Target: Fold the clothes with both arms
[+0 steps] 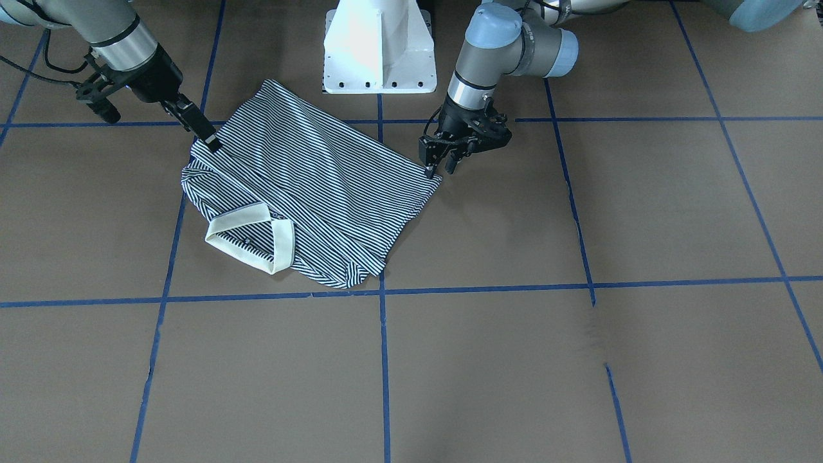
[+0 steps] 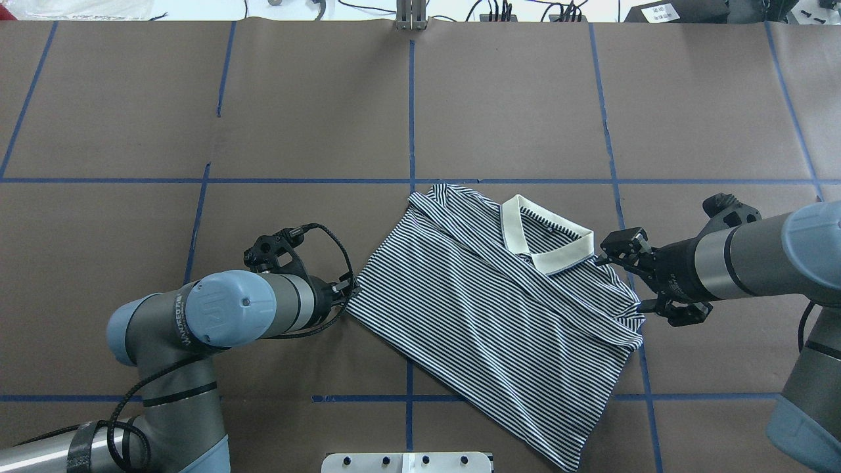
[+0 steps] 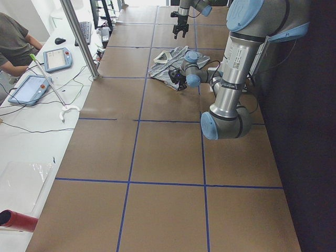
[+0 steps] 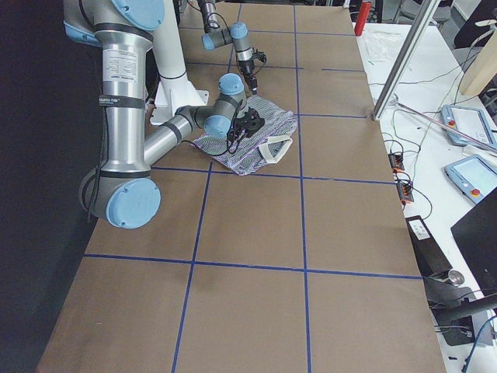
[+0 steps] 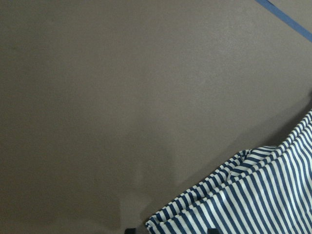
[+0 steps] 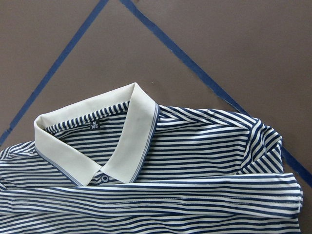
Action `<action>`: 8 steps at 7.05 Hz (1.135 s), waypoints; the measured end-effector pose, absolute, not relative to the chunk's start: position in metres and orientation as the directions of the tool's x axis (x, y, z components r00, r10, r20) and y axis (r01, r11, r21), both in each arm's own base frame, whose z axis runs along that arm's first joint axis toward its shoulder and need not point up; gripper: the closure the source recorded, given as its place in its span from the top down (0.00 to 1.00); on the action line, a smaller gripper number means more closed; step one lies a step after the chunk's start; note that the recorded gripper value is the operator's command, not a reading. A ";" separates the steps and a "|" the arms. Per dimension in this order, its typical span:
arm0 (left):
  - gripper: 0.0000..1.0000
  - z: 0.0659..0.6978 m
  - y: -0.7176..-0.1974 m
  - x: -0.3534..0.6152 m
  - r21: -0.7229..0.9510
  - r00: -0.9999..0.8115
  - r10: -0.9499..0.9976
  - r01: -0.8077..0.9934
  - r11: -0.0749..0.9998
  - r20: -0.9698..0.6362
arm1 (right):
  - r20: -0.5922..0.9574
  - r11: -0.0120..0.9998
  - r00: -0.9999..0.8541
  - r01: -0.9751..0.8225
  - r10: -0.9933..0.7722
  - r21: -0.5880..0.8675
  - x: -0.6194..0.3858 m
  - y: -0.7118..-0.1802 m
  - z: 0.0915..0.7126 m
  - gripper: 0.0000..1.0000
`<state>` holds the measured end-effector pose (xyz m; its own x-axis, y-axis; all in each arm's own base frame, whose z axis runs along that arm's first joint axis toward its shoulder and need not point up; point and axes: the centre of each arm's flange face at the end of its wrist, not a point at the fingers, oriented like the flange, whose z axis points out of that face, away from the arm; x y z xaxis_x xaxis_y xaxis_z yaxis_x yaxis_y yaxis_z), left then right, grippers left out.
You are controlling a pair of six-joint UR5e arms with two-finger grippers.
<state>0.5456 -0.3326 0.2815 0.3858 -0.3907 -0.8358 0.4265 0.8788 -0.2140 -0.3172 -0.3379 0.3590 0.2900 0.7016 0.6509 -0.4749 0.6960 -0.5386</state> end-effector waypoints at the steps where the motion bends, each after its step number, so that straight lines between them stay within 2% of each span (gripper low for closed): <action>1: 0.57 0.281 -0.334 0.546 -0.198 0.389 -0.380 0.432 0.880 -0.839 | 0.645 0.692 0.293 -0.482 0.706 -0.538 -0.318 -0.340 0.364 1.00; 7: 0.56 0.286 -0.331 0.559 -0.183 0.410 -0.370 0.428 0.885 -0.834 | 0.634 0.685 0.301 -0.492 0.713 -0.538 -0.320 -0.343 0.372 1.00; 8: 0.52 0.288 -0.332 0.561 -0.182 0.414 -0.371 0.428 0.885 -0.831 | 0.633 0.685 0.301 -0.492 0.713 -0.537 -0.321 -0.343 0.372 1.00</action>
<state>0.5606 -0.3317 0.2884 0.4138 -0.3714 -0.8312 0.4285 0.8850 -0.1821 -0.3207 -0.3430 0.3723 0.3012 0.7129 0.6333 -0.4916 0.6852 -0.5375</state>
